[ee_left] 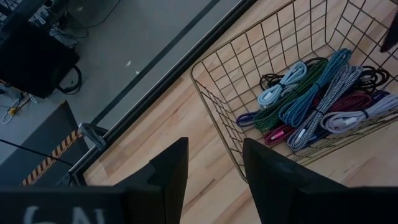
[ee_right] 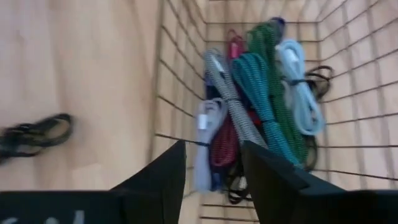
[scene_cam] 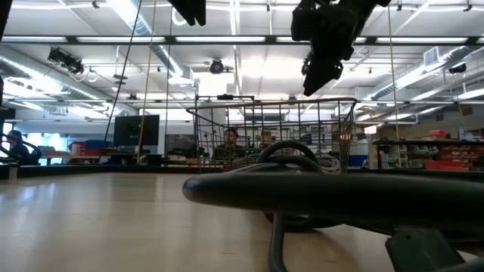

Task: Pick and place USB-C Cables
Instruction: Put the black USB cable into the gold wire basket

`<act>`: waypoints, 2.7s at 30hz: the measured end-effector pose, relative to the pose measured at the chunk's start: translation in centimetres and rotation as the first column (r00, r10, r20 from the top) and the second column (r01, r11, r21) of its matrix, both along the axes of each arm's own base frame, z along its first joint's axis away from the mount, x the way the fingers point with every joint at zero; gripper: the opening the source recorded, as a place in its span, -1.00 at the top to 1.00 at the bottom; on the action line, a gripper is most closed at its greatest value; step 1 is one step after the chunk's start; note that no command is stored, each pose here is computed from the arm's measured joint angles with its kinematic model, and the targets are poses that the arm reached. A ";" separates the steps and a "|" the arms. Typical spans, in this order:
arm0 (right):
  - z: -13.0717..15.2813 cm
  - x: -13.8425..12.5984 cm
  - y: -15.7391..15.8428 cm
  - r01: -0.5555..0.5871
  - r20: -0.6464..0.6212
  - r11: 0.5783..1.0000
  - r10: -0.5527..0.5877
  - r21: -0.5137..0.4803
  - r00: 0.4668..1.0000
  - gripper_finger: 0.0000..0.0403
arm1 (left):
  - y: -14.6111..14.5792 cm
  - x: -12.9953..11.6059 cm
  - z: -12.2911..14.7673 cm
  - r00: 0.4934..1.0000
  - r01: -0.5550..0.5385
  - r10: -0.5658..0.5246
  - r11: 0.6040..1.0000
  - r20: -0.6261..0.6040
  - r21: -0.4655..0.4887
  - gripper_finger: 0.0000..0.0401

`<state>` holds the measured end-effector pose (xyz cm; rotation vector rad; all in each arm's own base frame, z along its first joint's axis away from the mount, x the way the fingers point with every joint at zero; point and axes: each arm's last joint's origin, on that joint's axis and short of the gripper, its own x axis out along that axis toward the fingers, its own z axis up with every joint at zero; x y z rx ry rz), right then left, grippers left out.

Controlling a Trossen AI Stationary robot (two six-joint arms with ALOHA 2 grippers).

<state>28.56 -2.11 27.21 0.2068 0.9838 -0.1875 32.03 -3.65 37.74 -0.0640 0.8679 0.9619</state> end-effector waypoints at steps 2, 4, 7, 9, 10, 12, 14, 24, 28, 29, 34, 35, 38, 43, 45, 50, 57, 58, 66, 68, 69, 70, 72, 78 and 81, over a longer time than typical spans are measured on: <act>0.7 0.1 0.3 -0.010 0.025 0.999 0.009 0.040 1.000 0.18 | 0.0 0.0 0.0 1.000 0.000 0.000 1.000 0.000 0.000 0.20; 1.9 0.4 1.0 -0.038 0.067 0.996 0.033 0.079 0.997 0.17 | 0.0 0.0 0.0 1.000 0.000 0.000 1.000 0.000 0.000 0.20; 4.0 0.8 2.6 -0.111 0.129 0.983 0.092 0.143 0.987 0.18 | 0.0 0.0 0.0 1.000 0.000 0.000 1.000 0.000 0.000 0.20; 5.3 0.9 3.9 -0.151 0.170 0.975 0.123 0.162 0.978 0.18 | 0.0 0.0 0.0 1.000 0.000 0.000 1.000 0.000 0.000 0.20; 5.8 0.9 4.7 -0.167 0.177 0.971 0.136 0.172 0.975 0.18 | 0.0 0.0 0.0 1.000 0.001 -0.001 1.000 0.001 0.000 0.20; 6.6 0.6 6.2 -0.184 0.175 0.964 0.151 0.191 0.973 0.18 | 0.0 0.0 0.0 1.000 0.002 -0.002 1.000 0.000 0.000 0.20; 7.3 0.2 7.8 -0.193 0.173 0.957 0.157 0.215 0.972 0.18 | -0.1 0.0 0.0 1.000 0.006 -0.007 1.000 -0.004 -0.022 0.20; 10.6 -2.0 14.7 -0.218 0.250 0.920 0.139 0.326 0.958 0.18 | -4.1 -0.6 -0.4 0.997 0.083 -0.081 0.956 0.020 -0.280 0.20; 12.7 -2.7 15.9 -0.257 0.350 0.934 0.161 0.247 0.923 0.18 | -7.2 -0.9 -0.7 0.993 0.078 -0.044 0.941 0.108 -0.330 0.20; 13.3 -2.8 16.0 -0.270 0.373 0.938 0.176 0.217 0.911 0.18 | -8.0 -1.0 -0.9 0.992 0.074 -0.034 0.937 0.123 -0.342 0.20; 17.1 -3.5 15.5 -0.333 0.493 0.942 0.269 0.043 0.827 0.18 | -11.2 -0.6 -2.9 0.991 0.028 0.024 0.925 0.132 -0.379 0.20; 17.9 -3.6 15.3 -0.348 0.515 0.937 0.292 0.014 0.806 0.18 | -11.8 -0.4 -3.5 0.991 0.015 0.037 0.923 0.126 -0.386 0.20; 20.1 -4.3 15.0 -0.385 0.566 0.920 0.352 -0.066 0.745 0.18 | -13.1 0.4 -5.2 0.991 -0.035 0.086 0.907 0.102 -0.420 0.20; 22.1 -5.4 14.6 -0.420 0.575 0.892 0.434 -0.165 0.694 0.18 | -14.6 2.2 -7.5 0.981 -0.086 0.167 0.837 0.101 -0.540 0.20; 22.3 -5.6 14.5 -0.428 0.572 0.884 0.452 -0.186 0.685 0.18 | -15.2 3.1 -8.0 0.972 -0.054 0.176 0.815 0.158 -0.576 0.20; 22.1 -5.8 14.3 -0.440 0.537 0.875 0.474 -0.201 0.698 0.18 | -17.0 5.5 -9.4 0.945 0.030 0.201 0.734 0.259 -0.678 0.20; 22.2 -6.0 14.2 -0.439 0.540 0.876 0.472 -0.198 0.697 0.18 | -19.7 7.2 -14.0 0.971 -0.014 0.199 0.606 0.135 -0.795 0.20; 22.4 -6.2 14.1 -0.438 0.545 0.877 0.469 -0.196 0.695 0.18 | -20.1 7.3 -14.8 0.974 -0.038 0.202 0.594 0.103 -0.804 0.20; 23.4 -7.7 13.3 -0.425 0.587 0.889 0.439 -0.173 0.680 0.18 | -21.6 8.2 -18.3 0.973 -0.083 0.226 0.541 0.050 -0.837 0.20; 23.6 -8.1 13.1 -0.423 0.597 0.890 0.436 -0.173 0.674 0.18 | -21.7 8.7 -18.4 0.965 -0.051 0.243 0.532 0.095 -0.845 0.20; 23.7 -8.3 13.0 -0.422 0.601 0.890 0.434 -0.172 0.671 0.18 | -21.7 8.9 -18.4 0.961 -0.041 0.251 0.536 0.113 -0.843 0.20; 23.8 -8.5 12.9 -0.422 0.605 0.890 0.433 -0.172 0.668 0.18 | -21.7 9.0 -18.3 0.957 -0.030 0.259 0.542 0.133 -0.840 0.20; 24.0 -8.8 12.7 -0.422 0.611 0.890 0.432 -0.171 0.664 0.18 | -21.6 9.2 -18.3 0.949 -0.019 0.272 0.559 0.162 -0.829 0.20; 24.4 -9.6 12.7 -0.438 0.625 0.883 0.439 -0.169 0.645 0.18 | -20.9 9.1 -18.9 0.951 -0.068 0.281 0.599 0.130 -0.798 0.20; 24.4 -9.8 12.7 -0.440 0.628 0.882 0.440 -0.168 0.642 0.18 | -20.8 9.2 -19.6 0.952 -0.083 0.283 0.604 0.117 -0.792 0.20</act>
